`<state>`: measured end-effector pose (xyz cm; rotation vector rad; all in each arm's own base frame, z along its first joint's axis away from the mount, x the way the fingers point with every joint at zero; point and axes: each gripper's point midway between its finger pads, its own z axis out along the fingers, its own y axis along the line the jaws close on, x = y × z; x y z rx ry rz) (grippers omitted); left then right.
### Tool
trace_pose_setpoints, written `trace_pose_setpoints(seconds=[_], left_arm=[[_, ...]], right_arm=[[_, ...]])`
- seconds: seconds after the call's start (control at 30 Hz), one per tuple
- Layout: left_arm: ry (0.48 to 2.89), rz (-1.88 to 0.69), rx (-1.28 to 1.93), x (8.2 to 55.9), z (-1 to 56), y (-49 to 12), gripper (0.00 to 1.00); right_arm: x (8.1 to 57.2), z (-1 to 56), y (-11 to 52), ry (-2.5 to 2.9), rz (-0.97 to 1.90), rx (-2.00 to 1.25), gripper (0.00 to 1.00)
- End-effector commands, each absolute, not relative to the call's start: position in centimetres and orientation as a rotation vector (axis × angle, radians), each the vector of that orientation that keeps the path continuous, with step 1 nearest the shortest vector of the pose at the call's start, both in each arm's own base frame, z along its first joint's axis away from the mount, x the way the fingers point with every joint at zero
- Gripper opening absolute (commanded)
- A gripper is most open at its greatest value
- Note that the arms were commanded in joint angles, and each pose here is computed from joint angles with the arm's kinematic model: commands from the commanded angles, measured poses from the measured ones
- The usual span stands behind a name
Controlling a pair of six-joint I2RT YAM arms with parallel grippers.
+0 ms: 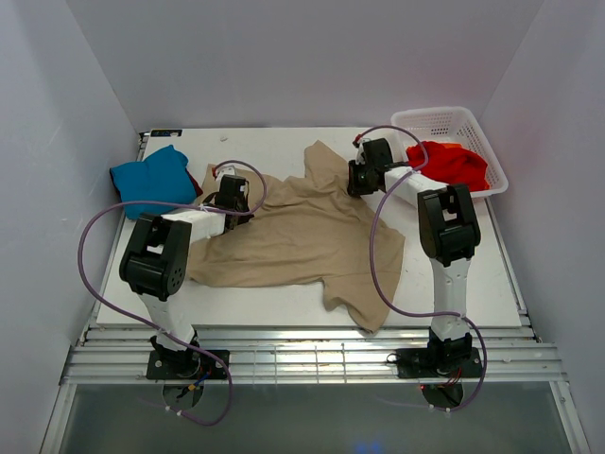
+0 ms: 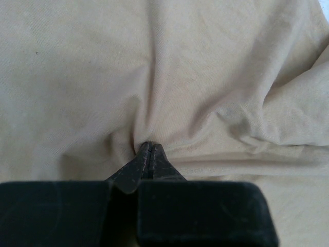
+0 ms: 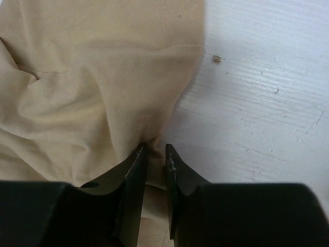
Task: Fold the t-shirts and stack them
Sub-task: Flatten the tshirt out
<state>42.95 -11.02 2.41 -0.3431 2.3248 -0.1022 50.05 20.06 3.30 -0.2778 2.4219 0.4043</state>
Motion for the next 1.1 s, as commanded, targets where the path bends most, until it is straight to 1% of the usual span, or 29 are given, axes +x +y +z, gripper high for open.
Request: trace_pose_setpoints(seconds=[0.0, 0.03, 0.07, 0.1, 0.2, 0.3, 0.4, 0.5, 0.63, 0.83, 0.9, 1.07], left_arm=[[2.345, -0.111, -0.326, 41.8, 2.9, -11.1, 0.0], [2.345, -0.111, -0.324, 41.8, 2.9, -11.1, 0.0], [2.344, -0.108, -0.325, 41.8, 3.0, -11.0, 0.0], [2.345, -0.105, -0.326, 41.7, 2.9, -11.0, 0.0], [2.341, -0.102, -0.32, 41.7, 3.1, -10.9, 0.0], [2.336, -0.104, -0.322, 41.6, 3.3, -10.9, 0.0], [2.342, -0.106, -0.319, 41.5, 3.1, -10.9, 0.0], [2.346, -0.107, -0.319, 41.4, 2.9, -10.9, 0.0], [2.346, -0.108, -0.317, 41.2, 2.8, -10.9, 0.0], [2.347, -0.103, -0.312, 41.2, 2.7, -10.9, 0.0], [2.348, -0.102, -0.311, 41.2, 2.7, -10.8, 0.0], [2.352, -0.098, -0.309, 41.1, 2.5, -10.8, 0.0]], right_arm=[[49.5, 4.0, 21.0, 2.418, 0.431, -0.295, 0.26], [49.3, 3.7, 21.0, 2.431, 0.422, -0.293, 0.21], [49.2, 3.3, 20.9, 2.444, 0.405, -0.293, 0.12], [48.9, 3.0, 21.0, 2.449, 0.387, -0.298, 0.08], [48.7, 2.5, 20.2, 2.472, 0.306, -0.28, 0.08], [49.1, 3.1, 18.2, 2.462, 0.165, -0.232, 0.08], [50.2, 5.8, 15.4, 2.403, -0.026, -0.189, 0.08], [50.8, 7.9, 13.7, 2.368, -0.137, -0.183, 0.08], [51.7, 9.7, 11.8, 2.337, -0.223, -0.159, 0.08], [52.9, 10.1, 9.9, 2.313, -0.323, -0.145, 0.08], [53.9, 11.1, 9.4, 2.285, -0.347, -0.133, 0.08], [54.2, 11.8, 9.8, 2.276, -0.33, -0.14, 0.08]])
